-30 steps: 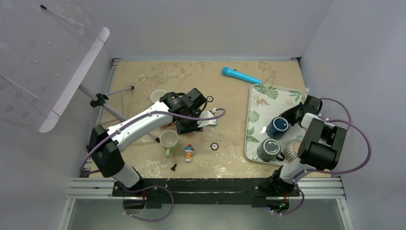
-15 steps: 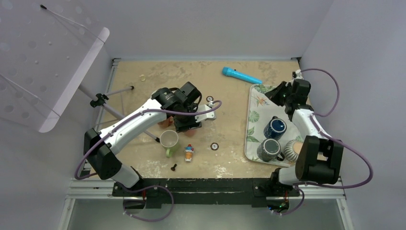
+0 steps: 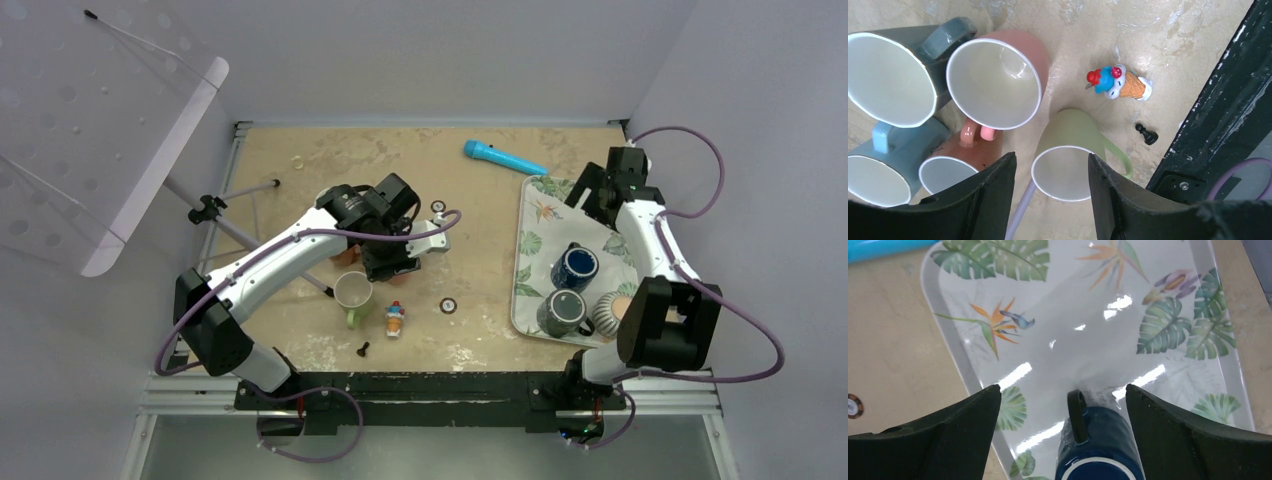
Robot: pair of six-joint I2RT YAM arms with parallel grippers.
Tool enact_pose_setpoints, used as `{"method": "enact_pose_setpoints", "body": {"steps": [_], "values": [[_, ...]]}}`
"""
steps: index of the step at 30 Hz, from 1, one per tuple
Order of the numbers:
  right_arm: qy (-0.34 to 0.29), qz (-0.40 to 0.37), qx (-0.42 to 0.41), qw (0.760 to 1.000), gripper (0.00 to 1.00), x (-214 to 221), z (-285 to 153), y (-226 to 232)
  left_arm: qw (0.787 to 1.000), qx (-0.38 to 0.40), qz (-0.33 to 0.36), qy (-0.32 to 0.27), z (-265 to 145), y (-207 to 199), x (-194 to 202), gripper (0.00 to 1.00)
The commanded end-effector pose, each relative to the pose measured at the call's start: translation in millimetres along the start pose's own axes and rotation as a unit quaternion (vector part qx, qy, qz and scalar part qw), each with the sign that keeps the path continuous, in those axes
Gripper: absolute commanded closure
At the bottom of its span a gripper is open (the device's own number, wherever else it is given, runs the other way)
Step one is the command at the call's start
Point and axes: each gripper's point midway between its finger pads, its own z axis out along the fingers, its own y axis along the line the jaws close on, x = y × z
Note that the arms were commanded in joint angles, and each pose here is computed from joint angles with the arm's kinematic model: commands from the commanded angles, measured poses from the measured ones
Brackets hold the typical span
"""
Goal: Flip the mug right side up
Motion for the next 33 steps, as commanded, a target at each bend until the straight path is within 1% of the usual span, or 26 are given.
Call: {"method": "enact_pose_setpoints", "body": {"steps": [1, 3, 5, 8, 11, 13, 15, 19, 22, 23, 24, 25, 28, 31, 33], "values": [[0.089, -0.02, 0.05, 0.995, 0.03, 45, 13, -22, 0.999, 0.01, -0.02, -0.024, -4, -9, -1, 0.41], [0.122, -0.024, 0.073, 0.989, 0.05, 62, 18, -30, 0.999, 0.017, -0.024, -0.026, -2, -13, 1, 0.41], [0.134, -0.03, 0.085, 0.987, 0.06, 69, 17, -36, 0.999, 0.023, -0.026, -0.027, -1, -17, 3, 0.41], [0.151, -0.027, 0.068, 0.986, 0.08, 81, 17, -33, 0.999, 0.022, -0.022, -0.038, -5, -20, 3, 0.41], [0.194, -0.034, 0.07, 0.978, 0.14, 103, 23, -36, 0.998, 0.02, -0.017, -0.054, -13, -22, 1, 0.41], [0.211, -0.038, 0.072, 0.974, 0.2, 114, 27, -39, 0.998, 0.02, -0.013, -0.064, -17, -24, 0, 0.41], [0.215, -0.038, 0.063, 0.974, 0.3, 118, 30, -36, 0.997, 0.017, -0.011, -0.068, -19, -23, -1, 0.41], [0.219, -0.048, 0.049, 0.973, 0.6, 118, 32, -33, 0.998, 0.011, -0.01, -0.066, -20, -21, 0, 0.41], [0.212, -0.051, 0.034, 0.975, 0.78, 110, 34, -25, 0.998, 0.005, -0.009, -0.063, -20, -20, 1, 0.41], [0.209, -0.052, 0.028, 0.976, 0.85, 107, 34, -22, 0.998, 0.005, -0.009, -0.062, -20, -19, 2, 0.41], [0.205, -0.054, 0.017, 0.977, 0.97, 103, 33, -18, 0.998, 0.005, -0.009, -0.061, -19, -19, 1, 0.41], [0.2, -0.056, 0.002, 0.978, 1.0, 99, 32, -12, 0.998, 0.005, -0.01, -0.061, -19, -19, 2, 0.41], [0.172, -0.061, -0.071, 0.981, 1.0, 82, 19, 16, 0.998, 0.003, -0.01, -0.059, -18, -17, 1, 0.41], [0.113, -0.075, -0.139, 0.981, 1.0, 58, 3, 43, 0.998, 0.006, -0.011, -0.059, -17, -17, 0, 0.41], [0.078, -0.085, -0.172, 0.978, 1.0, 50, -6, 57, 0.998, 0.012, -0.011, -0.062, -17, -19, -2, 0.41]]}}
